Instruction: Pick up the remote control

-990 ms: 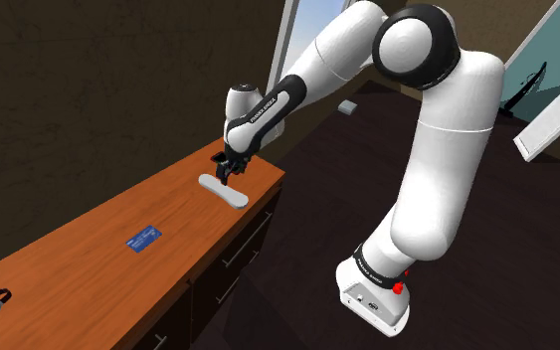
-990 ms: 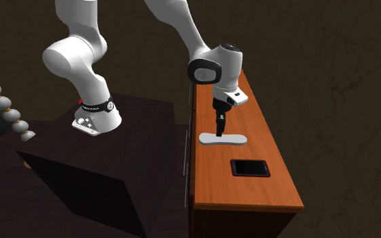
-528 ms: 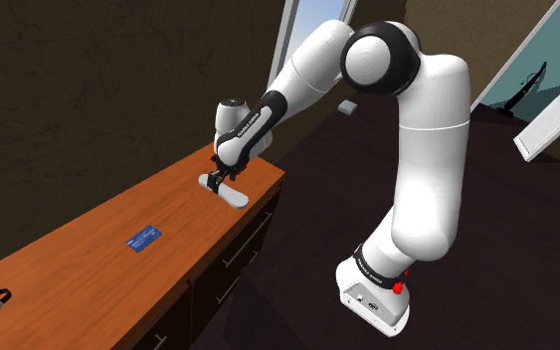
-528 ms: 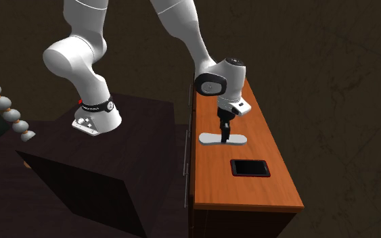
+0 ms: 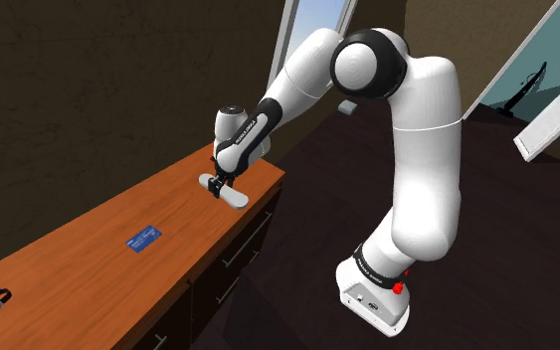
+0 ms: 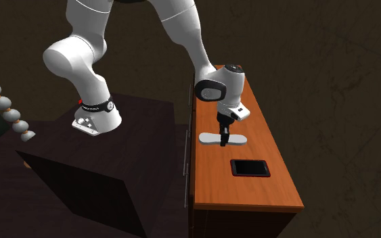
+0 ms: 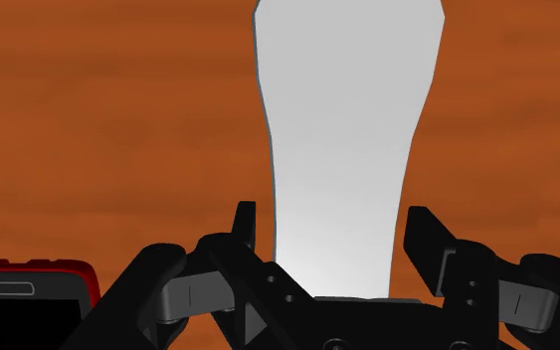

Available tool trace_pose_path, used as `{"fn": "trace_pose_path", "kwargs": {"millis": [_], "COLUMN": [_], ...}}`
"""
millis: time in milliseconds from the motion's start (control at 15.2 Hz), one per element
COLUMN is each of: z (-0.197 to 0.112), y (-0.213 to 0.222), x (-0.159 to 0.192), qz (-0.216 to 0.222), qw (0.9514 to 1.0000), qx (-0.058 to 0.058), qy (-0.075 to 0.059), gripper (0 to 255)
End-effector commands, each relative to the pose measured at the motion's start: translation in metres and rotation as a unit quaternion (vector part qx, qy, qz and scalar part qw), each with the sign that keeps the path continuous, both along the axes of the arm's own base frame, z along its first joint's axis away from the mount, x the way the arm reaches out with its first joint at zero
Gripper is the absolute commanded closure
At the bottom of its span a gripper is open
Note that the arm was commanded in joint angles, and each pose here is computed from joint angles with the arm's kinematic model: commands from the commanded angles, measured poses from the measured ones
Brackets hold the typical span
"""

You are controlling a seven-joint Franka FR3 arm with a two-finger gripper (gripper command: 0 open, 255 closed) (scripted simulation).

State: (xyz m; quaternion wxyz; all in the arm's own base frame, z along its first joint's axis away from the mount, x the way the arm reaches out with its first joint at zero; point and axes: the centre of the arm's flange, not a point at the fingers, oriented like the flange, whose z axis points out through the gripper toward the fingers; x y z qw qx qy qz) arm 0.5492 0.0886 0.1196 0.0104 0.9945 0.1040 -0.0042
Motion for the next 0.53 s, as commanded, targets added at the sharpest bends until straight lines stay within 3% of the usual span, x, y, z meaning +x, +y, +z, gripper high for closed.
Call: {"fn": "trace_pose_path", "kwargs": {"millis": [0, 462], "z": [-0.0003, 0.0044], "y": [0.0, 0.0], "x": [-0.0001, 0.0], "qz": [0.0, 0.0], "qw": [1.0, 1.0], "qx": [0.0, 0.0], "qy": [0.0, 0.0], "gripper": [255, 255]}}
